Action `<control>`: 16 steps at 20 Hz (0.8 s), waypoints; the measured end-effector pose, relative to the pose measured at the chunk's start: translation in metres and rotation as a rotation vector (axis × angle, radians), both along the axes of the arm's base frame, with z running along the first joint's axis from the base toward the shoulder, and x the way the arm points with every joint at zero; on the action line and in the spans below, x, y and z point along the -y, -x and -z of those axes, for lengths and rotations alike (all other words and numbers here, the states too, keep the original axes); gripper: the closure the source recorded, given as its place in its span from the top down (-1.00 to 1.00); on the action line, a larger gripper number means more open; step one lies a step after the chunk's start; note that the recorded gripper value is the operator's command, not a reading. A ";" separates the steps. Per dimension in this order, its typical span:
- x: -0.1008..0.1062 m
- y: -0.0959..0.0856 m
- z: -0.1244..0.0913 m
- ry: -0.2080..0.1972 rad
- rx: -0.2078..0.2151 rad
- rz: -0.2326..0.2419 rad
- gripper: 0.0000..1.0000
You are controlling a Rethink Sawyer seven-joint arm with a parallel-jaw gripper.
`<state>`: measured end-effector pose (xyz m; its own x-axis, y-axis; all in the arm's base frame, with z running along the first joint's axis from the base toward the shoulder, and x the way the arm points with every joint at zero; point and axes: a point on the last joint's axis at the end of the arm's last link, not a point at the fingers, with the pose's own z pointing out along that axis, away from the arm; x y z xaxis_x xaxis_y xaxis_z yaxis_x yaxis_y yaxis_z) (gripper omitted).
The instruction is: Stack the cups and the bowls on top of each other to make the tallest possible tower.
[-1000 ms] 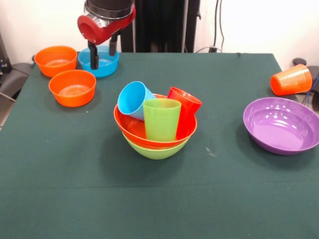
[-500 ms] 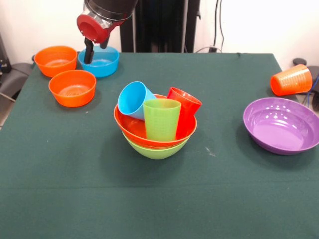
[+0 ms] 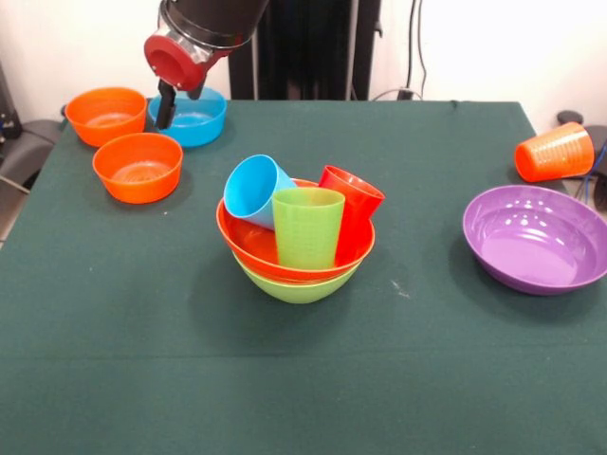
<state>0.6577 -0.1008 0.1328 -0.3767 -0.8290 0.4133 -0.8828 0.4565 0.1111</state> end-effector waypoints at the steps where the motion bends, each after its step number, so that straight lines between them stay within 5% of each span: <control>1: 0.001 0.000 0.001 -0.002 -0.001 0.002 1.00; 16: 0.056 0.028 0.048 -0.120 0.053 0.081 1.00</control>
<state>0.6296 -0.1568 0.0851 -0.4630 -0.8374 0.2907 -0.8498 0.5126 0.1230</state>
